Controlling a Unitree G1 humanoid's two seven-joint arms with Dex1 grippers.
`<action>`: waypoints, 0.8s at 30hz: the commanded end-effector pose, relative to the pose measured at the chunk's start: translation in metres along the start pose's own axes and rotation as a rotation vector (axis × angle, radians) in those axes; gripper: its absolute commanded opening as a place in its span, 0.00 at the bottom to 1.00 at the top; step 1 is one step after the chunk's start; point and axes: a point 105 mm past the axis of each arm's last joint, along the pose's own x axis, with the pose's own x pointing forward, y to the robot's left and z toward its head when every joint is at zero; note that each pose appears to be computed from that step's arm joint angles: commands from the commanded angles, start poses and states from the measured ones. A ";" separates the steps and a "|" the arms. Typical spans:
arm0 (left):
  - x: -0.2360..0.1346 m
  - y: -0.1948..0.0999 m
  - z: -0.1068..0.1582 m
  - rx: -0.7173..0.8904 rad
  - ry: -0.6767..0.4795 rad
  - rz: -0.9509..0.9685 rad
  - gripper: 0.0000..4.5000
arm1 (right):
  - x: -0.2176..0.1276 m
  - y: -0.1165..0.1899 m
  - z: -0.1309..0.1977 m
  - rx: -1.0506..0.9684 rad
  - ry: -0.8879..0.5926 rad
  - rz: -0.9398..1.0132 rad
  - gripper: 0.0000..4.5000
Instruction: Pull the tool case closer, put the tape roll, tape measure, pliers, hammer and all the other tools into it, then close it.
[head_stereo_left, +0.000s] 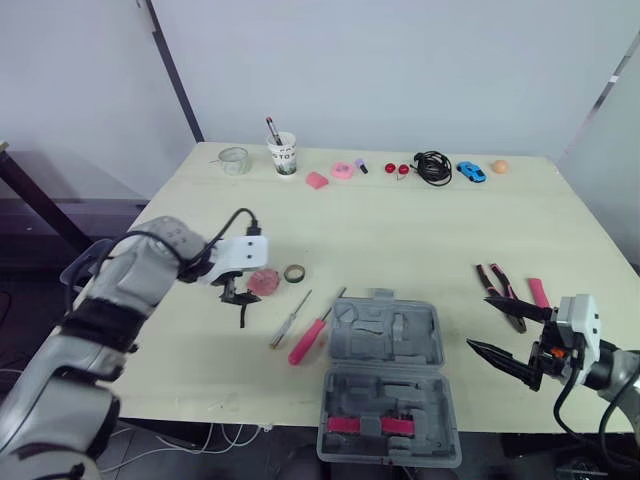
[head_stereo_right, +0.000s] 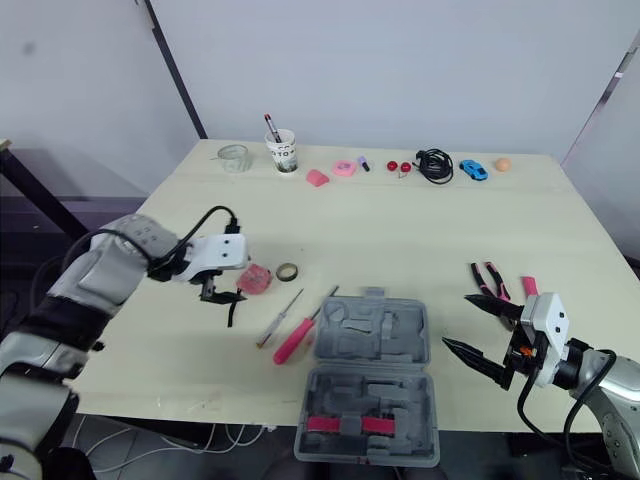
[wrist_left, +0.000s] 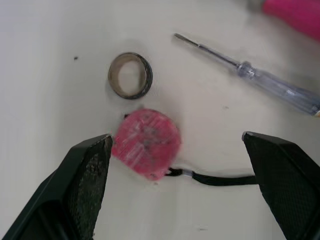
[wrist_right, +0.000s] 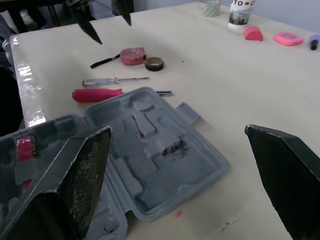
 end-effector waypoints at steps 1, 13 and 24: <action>0.003 0.011 0.005 0.091 0.088 -0.061 0.98 | -0.002 -0.001 0.005 -0.040 -0.023 0.010 1.00; 0.051 0.025 0.017 0.195 0.275 -0.167 0.98 | -0.005 -0.006 0.000 -0.052 -0.024 0.012 1.00; 0.077 0.026 0.022 0.256 0.309 -0.151 0.98 | -0.006 -0.007 -0.001 -0.074 -0.014 0.008 1.00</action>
